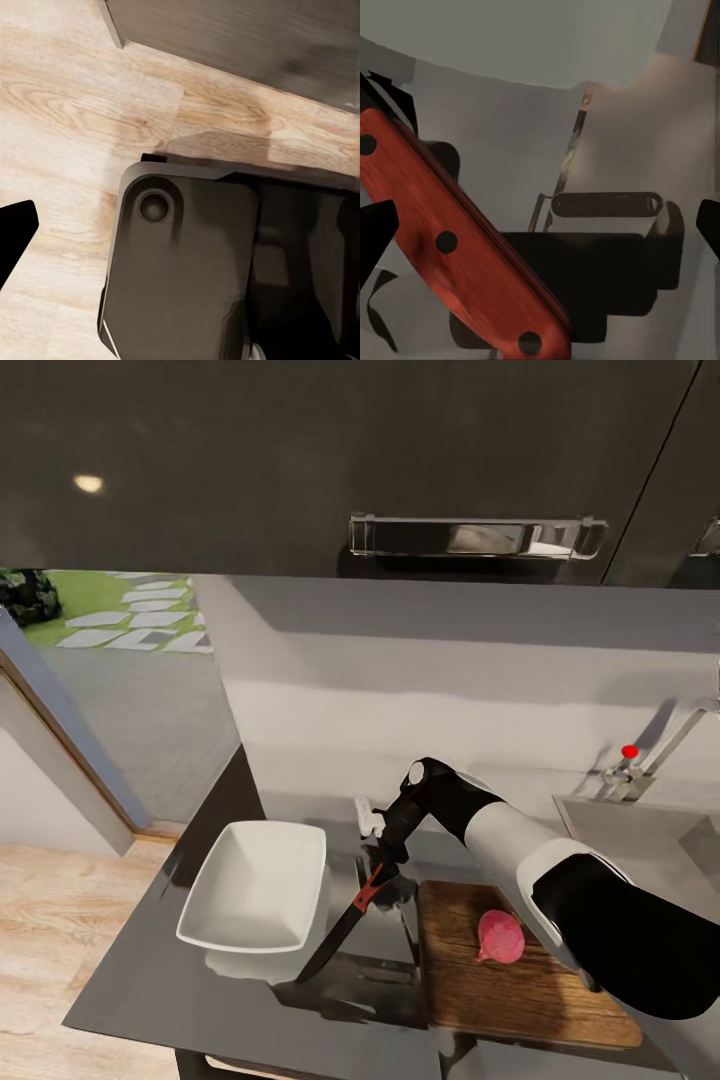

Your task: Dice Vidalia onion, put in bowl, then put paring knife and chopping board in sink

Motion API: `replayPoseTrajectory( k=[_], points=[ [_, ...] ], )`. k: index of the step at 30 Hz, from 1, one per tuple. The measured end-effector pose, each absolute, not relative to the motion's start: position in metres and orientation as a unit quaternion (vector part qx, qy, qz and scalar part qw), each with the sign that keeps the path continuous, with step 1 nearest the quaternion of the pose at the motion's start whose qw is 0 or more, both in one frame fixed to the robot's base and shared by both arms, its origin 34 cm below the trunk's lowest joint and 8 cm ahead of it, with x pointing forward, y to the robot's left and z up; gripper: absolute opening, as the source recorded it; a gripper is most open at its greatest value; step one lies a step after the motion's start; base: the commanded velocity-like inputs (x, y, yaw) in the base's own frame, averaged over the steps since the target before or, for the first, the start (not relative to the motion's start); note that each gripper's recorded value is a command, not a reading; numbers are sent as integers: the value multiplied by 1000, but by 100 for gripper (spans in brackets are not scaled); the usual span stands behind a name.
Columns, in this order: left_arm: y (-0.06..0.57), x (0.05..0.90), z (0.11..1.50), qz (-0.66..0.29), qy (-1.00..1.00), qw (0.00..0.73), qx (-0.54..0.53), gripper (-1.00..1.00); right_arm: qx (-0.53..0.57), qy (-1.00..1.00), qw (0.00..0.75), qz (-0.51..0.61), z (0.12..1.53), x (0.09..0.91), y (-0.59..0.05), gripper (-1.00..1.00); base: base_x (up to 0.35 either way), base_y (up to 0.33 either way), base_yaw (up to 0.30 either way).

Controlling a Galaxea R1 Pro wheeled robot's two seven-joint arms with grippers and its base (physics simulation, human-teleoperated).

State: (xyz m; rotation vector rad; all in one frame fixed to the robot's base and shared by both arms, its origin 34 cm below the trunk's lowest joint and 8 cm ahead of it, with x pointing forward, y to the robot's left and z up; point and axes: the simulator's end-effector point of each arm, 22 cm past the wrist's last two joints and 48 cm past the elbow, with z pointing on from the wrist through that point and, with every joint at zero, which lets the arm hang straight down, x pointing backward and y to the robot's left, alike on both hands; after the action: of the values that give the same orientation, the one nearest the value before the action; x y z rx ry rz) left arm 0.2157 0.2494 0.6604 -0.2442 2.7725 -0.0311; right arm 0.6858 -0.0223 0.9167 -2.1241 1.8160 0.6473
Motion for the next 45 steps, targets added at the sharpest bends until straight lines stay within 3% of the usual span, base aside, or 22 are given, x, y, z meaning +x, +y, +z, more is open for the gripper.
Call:
replayPoseTrajectory(
  k=[45],
  points=[
    [249, 218, 661, -11, 980, 181, -86, 100, -734, 627, 139, 220, 921, 687, -22, 100, -39, 0, 0]
  ],
)
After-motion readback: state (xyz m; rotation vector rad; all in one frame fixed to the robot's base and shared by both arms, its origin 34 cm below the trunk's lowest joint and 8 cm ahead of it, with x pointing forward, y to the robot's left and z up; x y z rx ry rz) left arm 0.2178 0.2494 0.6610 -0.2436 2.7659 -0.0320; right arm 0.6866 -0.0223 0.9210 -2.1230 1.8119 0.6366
